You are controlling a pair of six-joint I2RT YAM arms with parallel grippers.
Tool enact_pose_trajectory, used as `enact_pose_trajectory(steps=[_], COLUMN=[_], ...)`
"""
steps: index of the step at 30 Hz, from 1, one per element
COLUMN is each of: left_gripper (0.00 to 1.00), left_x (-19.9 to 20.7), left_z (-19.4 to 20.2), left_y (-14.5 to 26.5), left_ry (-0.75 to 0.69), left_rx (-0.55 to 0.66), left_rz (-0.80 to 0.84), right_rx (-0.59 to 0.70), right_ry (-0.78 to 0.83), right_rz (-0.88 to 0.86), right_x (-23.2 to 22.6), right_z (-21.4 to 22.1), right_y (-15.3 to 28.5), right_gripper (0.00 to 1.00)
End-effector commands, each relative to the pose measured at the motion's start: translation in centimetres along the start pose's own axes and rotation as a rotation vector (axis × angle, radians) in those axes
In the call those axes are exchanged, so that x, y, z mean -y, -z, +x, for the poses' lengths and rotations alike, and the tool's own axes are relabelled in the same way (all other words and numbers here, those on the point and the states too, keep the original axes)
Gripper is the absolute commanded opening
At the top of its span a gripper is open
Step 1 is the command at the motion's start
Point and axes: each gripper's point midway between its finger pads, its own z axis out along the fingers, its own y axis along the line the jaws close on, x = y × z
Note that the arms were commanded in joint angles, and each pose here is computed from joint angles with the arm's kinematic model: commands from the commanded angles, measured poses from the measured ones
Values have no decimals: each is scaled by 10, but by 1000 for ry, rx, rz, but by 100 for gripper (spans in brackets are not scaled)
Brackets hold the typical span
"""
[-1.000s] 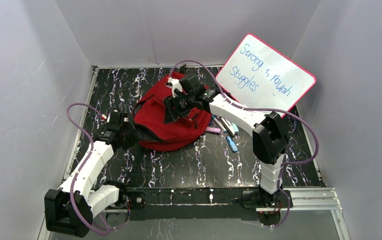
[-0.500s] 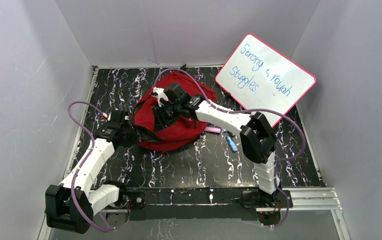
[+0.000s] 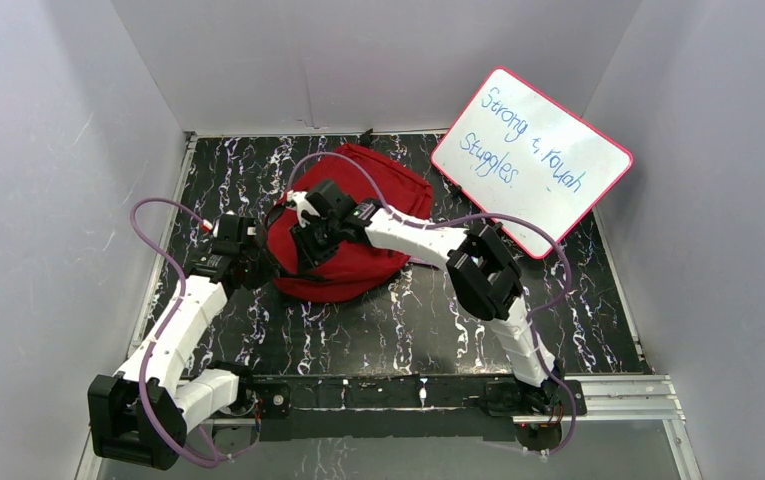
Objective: Pack the student bag
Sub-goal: Adjust the student bag at the center of the board.
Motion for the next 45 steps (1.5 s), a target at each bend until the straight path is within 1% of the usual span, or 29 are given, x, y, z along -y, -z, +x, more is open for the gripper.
enact_pose_trajectory(steps=[1, 4, 6, 10, 14, 17, 19, 22, 25, 27, 30, 32, 35, 41, 45], left_gripper=[0, 0, 0, 0, 0, 0, 0, 0, 0, 4, 18, 27, 36, 46, 47], left_x=[4, 7, 8, 9, 7, 4, 1, -3, -6, -4, 1, 4, 10, 25, 33], left_z=[-12, -11, -10, -8, 2, 12, 19, 26, 30, 26, 16, 8, -4, -33, -45], left_y=[12, 14, 17, 20, 20, 21, 22, 22, 19, 20, 24, 26, 32, 50, 55], left_ry=[8, 16, 18, 28, 42, 65, 88, 112, 111, 97, 68, 45, 17, -41, -101], left_rx=[35, 28, 26, 21, -14, -45, -60, -70, -76, -70, -44, -25, 4, 99, 120], left_rz=[11, 23, 30, 42, 50, 55, 55, 58, 51, 52, 59, 61, 68, 105, 118], right_rx=[13, 33, 40, 83, 199, 272, 301, 344, 319, 303, 270, 251, 237, 231, 239], right_ry=[62, 62, 59, 70, 101, 115, 104, 45, -37, -79, -129, -157, -179, -219, -234], right_rz=[30, 158, 210, 211, 175, 215, 277, 412, 497, 553, 619, 622, 621, 639, 642], right_x=[-8, 16, 26, 19, -9, -17, -11, 11, 36, 51, 68, 74, 78, 91, 100], right_z=[-6, -6, -5, -15, -42, -55, -54, -45, -17, -1, 23, 35, 47, 54, 51], right_y=[-7, -8, -8, 4, 43, 79, 100, 132, 147, 156, 166, 167, 168, 173, 176], right_gripper=[35, 38, 39, 45, 53, 62, 69, 76, 77, 78, 78, 78, 78, 79, 79])
